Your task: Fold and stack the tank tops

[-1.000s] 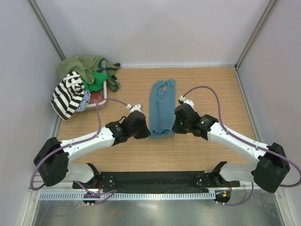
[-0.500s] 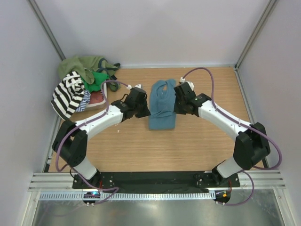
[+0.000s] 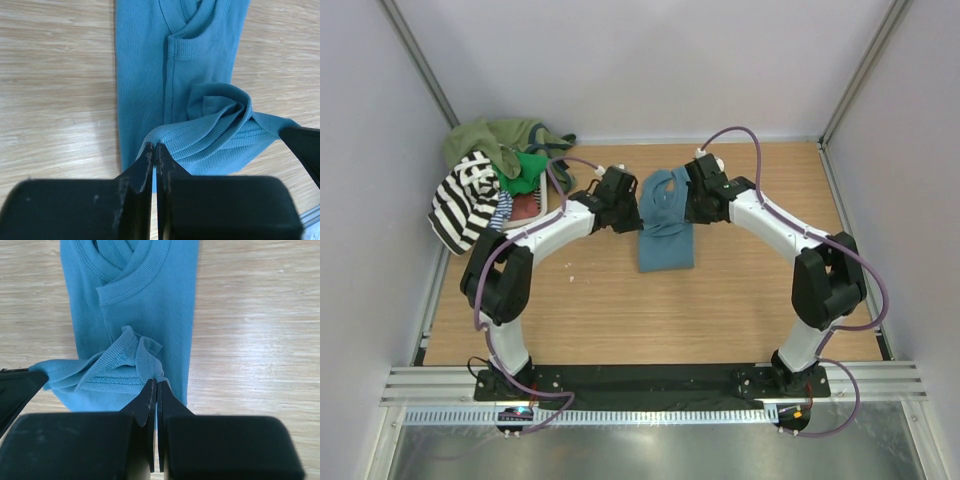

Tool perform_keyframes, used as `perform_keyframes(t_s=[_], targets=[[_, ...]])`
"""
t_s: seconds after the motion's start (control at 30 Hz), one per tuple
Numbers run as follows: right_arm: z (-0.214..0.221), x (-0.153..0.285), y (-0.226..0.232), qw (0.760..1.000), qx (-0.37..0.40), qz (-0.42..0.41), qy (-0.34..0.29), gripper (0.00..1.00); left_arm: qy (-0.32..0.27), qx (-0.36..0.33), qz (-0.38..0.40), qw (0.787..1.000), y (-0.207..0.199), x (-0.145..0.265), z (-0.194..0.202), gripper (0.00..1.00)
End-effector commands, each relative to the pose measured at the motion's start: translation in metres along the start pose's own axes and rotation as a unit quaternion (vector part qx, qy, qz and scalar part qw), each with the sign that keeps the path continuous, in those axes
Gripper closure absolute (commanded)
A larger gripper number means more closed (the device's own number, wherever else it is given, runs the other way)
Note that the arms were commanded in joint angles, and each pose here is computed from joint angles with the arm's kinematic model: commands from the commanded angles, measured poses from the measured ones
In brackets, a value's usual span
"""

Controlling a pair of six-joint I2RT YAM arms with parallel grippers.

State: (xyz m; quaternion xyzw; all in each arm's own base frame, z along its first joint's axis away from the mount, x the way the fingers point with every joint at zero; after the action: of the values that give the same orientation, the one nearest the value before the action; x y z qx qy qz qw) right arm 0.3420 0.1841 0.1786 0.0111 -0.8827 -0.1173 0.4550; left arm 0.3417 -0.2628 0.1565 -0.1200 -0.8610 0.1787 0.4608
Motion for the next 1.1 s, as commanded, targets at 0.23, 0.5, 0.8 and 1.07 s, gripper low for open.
perform_keyframes(t_s=[0.23,0.5,0.8,1.07], targets=[[-0.036,0.001,0.006,0.999,-0.004,-0.011,-0.032,0.99,-0.015,-0.007,0.025,1.0,-0.011,0.008,-0.031,1.0],[-0.047,-0.034,-0.013,0.999,-0.031,0.015,-0.031,0.99,-0.007,-0.002,0.029,1.0,-0.01,-0.015,-0.046,0.99],[-0.059,-0.049,-0.026,0.996,-0.065,0.018,-0.065,0.39,-0.028,-0.005,0.002,1.0,0.007,-0.033,-0.07,0.47],[-0.025,-0.004,-0.034,0.993,-0.069,-0.059,-0.072,0.39,-0.024,-0.006,0.024,0.999,0.02,0.012,-0.034,0.38]])
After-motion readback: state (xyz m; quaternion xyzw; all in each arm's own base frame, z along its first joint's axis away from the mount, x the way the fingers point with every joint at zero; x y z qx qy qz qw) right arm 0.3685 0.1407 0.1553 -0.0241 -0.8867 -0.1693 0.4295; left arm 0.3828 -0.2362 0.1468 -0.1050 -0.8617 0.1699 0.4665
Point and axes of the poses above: each gripper's point midway between its finger pads, its own x axis back along the fingers, its own y axis along the line the jaws close on, z = x × y, the point moved 7 cm from there along x, back along the fingers, and after that the axes turned 4 degrees about -x, right-handed, at the moved point
